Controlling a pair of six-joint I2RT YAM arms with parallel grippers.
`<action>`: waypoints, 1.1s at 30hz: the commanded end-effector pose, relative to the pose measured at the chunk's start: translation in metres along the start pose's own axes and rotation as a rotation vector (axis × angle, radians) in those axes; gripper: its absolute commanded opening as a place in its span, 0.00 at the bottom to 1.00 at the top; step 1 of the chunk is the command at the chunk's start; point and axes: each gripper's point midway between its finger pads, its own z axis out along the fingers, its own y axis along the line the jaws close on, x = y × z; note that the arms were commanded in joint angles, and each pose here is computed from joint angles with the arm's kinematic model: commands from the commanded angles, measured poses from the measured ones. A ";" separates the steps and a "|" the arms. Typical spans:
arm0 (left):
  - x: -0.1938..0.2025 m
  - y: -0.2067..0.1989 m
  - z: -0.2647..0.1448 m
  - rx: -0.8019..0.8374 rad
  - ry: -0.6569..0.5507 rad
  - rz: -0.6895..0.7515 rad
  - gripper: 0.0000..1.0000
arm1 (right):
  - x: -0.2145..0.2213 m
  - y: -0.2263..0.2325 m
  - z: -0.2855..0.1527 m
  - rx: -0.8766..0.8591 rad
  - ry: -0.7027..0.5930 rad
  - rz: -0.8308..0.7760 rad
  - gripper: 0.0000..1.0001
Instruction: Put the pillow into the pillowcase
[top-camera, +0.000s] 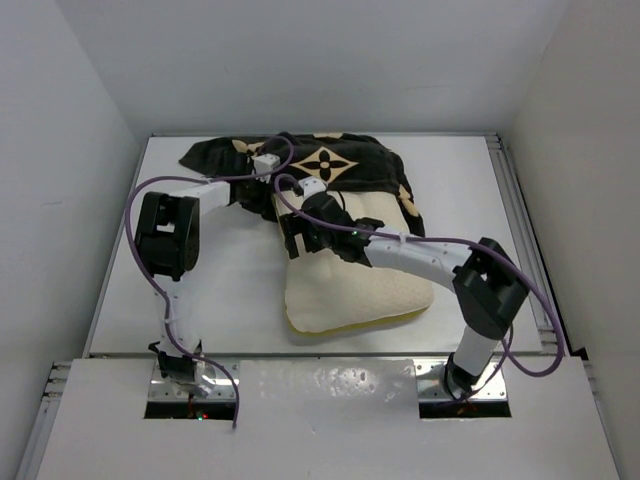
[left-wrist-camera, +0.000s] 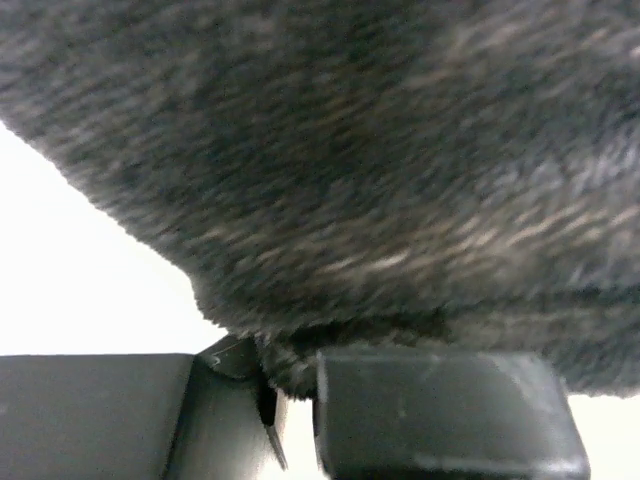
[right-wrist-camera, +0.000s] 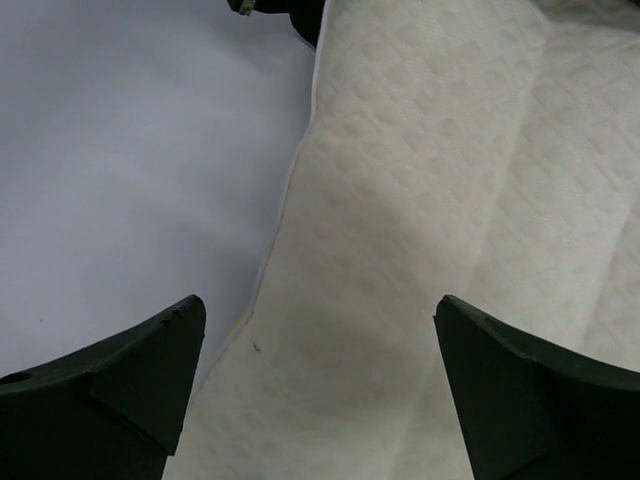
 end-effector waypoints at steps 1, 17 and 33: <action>-0.021 -0.002 -0.023 0.040 -0.074 -0.004 0.00 | -0.018 0.010 0.010 -0.003 -0.051 0.067 0.95; -0.038 -0.077 -0.137 0.150 -0.011 0.342 0.00 | -0.040 -0.020 0.068 0.107 -0.073 0.408 0.00; -0.019 -0.213 -0.208 0.688 -0.064 0.764 0.00 | -0.176 -0.083 -0.025 0.179 -0.666 0.765 0.00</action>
